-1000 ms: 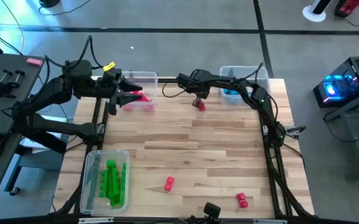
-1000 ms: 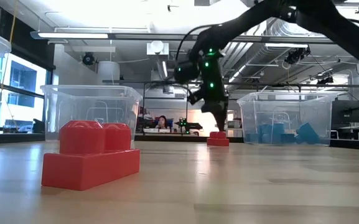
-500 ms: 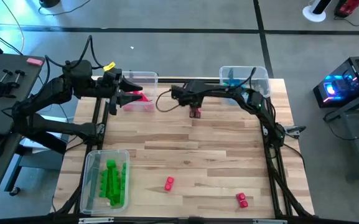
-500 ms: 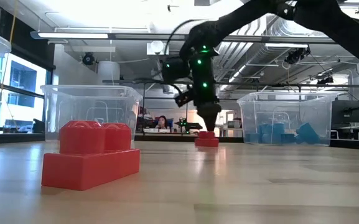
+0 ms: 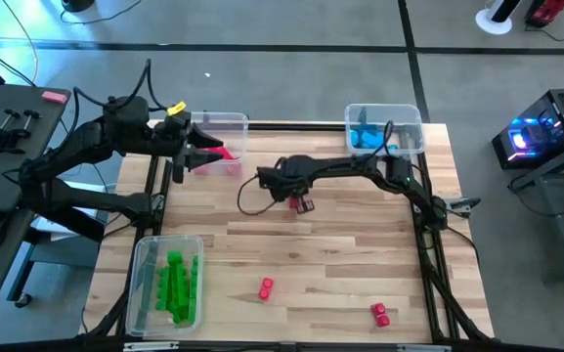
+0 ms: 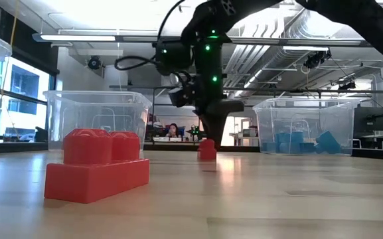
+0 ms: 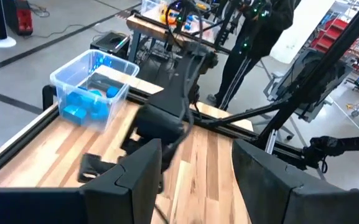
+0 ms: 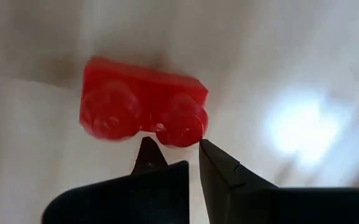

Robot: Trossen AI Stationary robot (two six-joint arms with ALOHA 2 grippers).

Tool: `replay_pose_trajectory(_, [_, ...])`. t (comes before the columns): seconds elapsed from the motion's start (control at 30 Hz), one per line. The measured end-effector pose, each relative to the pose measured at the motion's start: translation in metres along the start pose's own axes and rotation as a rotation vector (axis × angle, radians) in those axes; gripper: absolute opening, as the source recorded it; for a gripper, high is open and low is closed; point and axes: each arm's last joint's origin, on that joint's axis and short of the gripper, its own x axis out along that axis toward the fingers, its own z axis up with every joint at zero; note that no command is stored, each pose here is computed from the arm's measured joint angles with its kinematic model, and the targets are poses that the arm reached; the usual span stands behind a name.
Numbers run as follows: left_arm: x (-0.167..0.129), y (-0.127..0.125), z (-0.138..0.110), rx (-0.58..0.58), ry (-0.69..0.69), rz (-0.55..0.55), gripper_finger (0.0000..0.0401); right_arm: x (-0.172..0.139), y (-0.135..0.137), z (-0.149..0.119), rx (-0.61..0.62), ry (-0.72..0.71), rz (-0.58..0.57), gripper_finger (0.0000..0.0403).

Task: Sort blocks
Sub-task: Put the red game piece into the top left transparent bin

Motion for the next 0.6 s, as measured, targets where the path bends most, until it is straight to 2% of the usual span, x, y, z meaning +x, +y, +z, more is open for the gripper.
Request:
replay_pose_trajectory(0.17, [0.000,0.000,-0.001,-0.001,0.009,0.002,0.0184,-0.006,0.020,0.008,-0.081,-0.037,0.071,0.0000])
replay_pose_trajectory(0.33, [0.000,0.000,-0.001,-0.001,0.009,0.003,0.0184,-0.012,0.030,0.005,-0.096,0.013,0.106,0.0000])
replay_pose_trajectory(0.5, [0.000,0.000,-0.001,0.013,0.015,0.004,0.0184,-0.042,0.027,-0.007,-0.018,-0.027,0.113,0.0000])
replay_pose_trajectory(0.6, [0.000,0.000,-0.002,0.022,0.016,0.005,0.0184,-0.064,0.023,-0.016,0.088,-0.110,0.191,0.0000])
